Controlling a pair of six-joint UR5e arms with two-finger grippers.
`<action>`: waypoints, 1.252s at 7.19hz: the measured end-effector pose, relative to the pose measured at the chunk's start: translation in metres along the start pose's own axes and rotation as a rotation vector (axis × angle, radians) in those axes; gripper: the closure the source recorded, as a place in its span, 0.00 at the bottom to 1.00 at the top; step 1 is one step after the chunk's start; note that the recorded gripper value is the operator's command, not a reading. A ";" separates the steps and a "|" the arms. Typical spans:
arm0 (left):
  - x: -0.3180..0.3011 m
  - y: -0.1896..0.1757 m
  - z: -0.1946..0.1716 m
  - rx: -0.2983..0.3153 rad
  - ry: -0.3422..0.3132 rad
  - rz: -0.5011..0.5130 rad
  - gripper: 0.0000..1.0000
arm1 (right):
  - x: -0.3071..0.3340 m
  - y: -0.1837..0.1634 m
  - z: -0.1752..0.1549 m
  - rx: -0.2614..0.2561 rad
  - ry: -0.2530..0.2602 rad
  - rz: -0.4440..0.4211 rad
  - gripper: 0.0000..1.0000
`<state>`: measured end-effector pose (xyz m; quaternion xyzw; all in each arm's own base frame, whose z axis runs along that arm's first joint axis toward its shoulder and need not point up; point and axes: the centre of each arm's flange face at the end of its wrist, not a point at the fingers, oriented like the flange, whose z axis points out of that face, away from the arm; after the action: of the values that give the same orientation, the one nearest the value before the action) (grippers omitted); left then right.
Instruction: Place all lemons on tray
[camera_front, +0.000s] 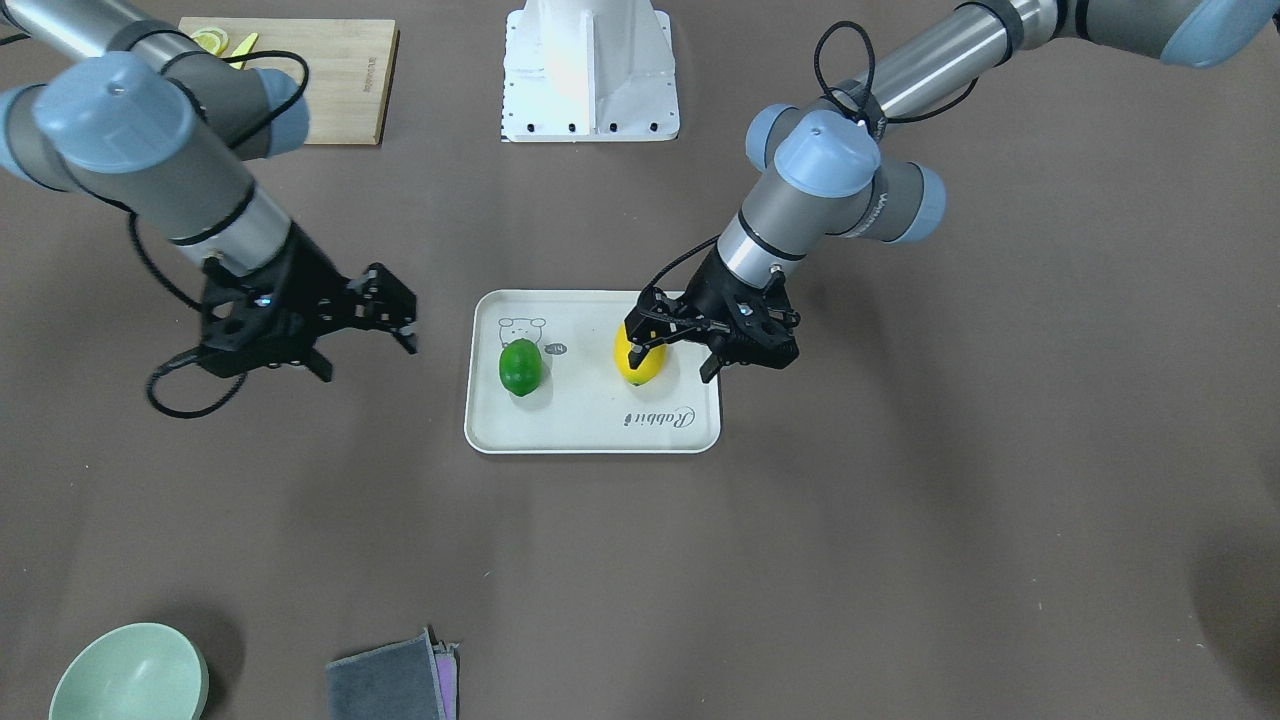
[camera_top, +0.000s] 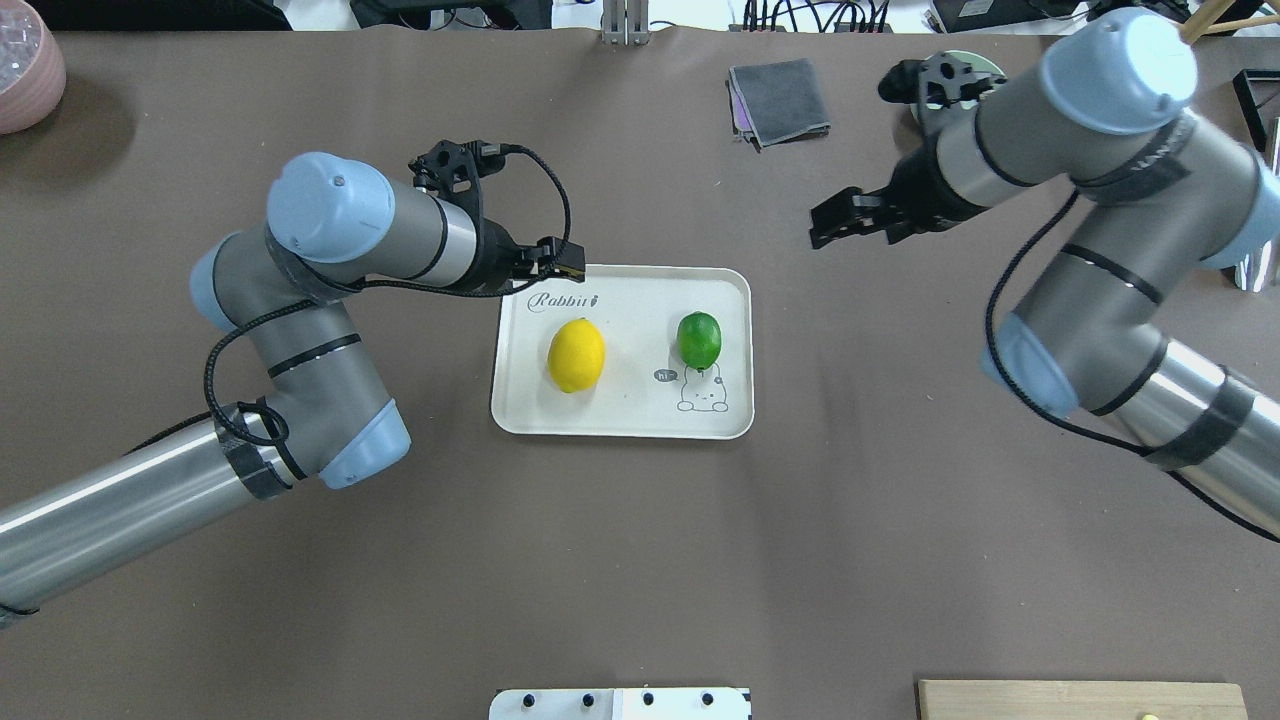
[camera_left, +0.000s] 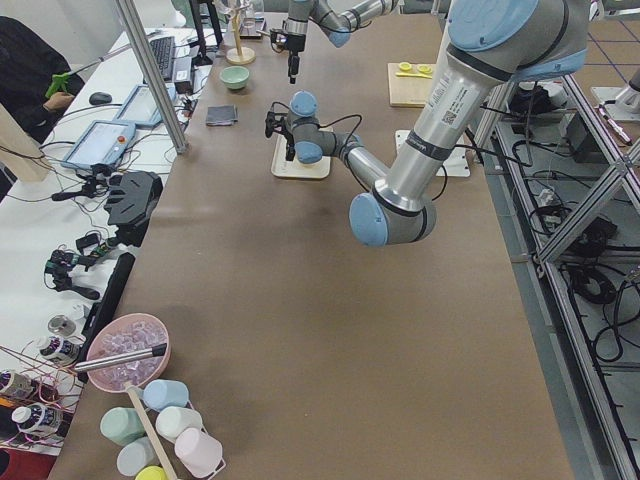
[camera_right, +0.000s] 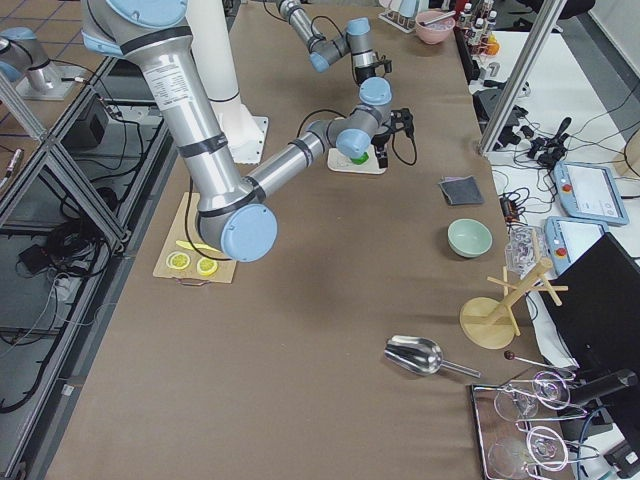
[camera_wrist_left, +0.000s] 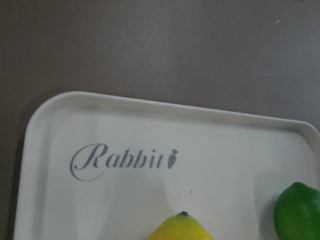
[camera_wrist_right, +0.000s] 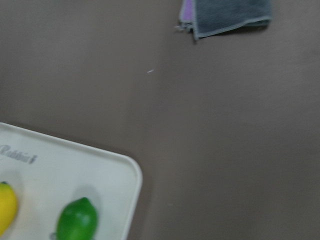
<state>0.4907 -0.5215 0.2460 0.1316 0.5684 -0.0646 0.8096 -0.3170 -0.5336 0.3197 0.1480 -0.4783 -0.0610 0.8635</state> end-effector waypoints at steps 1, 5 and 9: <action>-0.018 -0.018 -0.019 0.023 -0.021 0.049 0.02 | 0.064 0.004 -0.021 -0.001 0.044 -0.071 0.00; -0.168 -0.082 -0.114 0.122 -0.170 0.207 0.02 | 0.226 0.025 -0.061 -0.037 0.133 0.037 0.00; -0.340 -0.135 -0.255 -0.013 -0.280 0.198 0.02 | 0.391 0.088 -0.109 -0.130 0.179 0.062 0.00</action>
<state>0.1083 -0.5931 0.4640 0.1716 0.4349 0.0014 0.8840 -0.0191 -0.5250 0.6092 0.0820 -0.3987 -0.0518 0.9120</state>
